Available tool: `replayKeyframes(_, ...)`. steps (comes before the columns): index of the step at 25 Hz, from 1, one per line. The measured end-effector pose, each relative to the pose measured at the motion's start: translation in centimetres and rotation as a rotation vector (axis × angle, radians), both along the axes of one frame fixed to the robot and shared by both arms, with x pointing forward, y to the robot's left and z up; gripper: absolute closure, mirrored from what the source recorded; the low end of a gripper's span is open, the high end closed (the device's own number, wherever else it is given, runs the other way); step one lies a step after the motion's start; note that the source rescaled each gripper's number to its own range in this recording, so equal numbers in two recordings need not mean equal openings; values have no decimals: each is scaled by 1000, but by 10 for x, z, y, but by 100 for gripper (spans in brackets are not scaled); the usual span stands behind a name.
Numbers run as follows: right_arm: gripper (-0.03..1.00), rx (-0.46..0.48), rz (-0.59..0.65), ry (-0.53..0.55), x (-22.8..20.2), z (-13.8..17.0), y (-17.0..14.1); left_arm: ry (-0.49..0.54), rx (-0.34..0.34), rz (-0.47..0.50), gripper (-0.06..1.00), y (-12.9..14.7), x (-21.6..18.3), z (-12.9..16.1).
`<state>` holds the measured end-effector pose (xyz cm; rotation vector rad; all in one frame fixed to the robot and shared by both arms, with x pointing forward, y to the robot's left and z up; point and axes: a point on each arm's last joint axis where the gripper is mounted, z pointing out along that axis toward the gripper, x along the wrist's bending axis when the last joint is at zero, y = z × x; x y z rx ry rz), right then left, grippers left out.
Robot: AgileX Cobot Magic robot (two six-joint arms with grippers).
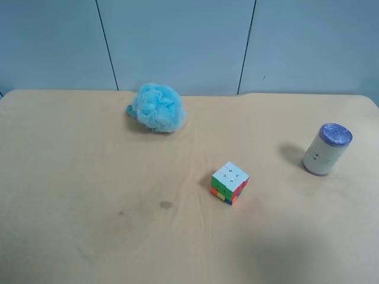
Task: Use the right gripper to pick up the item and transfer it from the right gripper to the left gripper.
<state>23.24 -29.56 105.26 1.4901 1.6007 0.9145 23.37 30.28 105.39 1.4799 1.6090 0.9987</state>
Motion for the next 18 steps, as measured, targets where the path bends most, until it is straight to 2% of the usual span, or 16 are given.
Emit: replayKeyframes(18, 2, 0, 0, 0, 0, 0, 0, 0, 0, 0, -5, 0, 0, 0)
